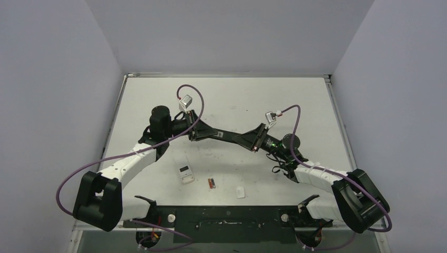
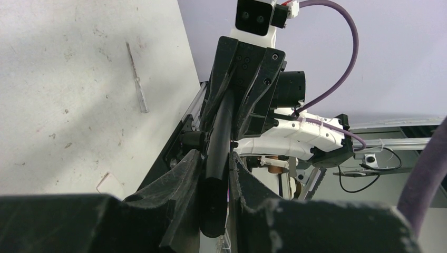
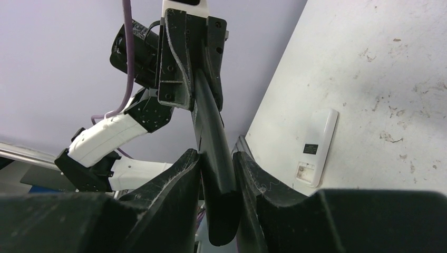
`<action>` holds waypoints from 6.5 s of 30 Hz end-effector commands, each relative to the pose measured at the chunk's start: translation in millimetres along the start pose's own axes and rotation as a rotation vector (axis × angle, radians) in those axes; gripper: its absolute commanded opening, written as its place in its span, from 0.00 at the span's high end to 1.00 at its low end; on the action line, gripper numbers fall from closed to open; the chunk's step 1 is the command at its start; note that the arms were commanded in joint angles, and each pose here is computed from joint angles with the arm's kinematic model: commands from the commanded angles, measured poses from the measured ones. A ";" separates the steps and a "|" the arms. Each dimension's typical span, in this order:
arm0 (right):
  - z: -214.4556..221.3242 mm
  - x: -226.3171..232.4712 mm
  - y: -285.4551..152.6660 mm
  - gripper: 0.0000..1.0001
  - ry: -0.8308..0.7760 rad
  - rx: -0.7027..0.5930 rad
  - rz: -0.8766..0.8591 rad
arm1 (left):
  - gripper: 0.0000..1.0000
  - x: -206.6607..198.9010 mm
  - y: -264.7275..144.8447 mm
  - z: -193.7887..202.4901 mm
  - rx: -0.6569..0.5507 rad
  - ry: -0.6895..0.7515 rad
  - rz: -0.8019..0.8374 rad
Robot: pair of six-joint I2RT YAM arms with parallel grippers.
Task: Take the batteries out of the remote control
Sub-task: Remove the battery cover from the remote control.
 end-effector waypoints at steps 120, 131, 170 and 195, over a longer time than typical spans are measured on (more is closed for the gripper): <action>21.2 -26.0 -6.9 0.19 -1.215 0.438 0.542 | 1.00 23.4 -3.5 14.8 0.204 0.114 -0.136; 24.9 -36.2 -1.7 0.28 -1.190 0.457 0.541 | 1.00 16.2 0.6 19.8 0.230 0.134 -0.111; 28.5 -35.2 -21.3 0.59 -1.138 0.433 0.565 | 1.00 26.4 0.8 16.2 0.221 0.145 -0.187; 31.8 -32.0 -20.1 0.63 -1.010 0.474 0.506 | 1.00 41.8 -2.7 20.2 0.232 0.156 -0.265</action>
Point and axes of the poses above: each gripper's point midway between its finger pads, its own y axis out along the fingers, its own x axis along the line the jaws close on, z = x × y, the point moved 2 cm from there along -y, back along the fingers, and after that the axes turned 13 degrees about y, right-handed, at the moved point
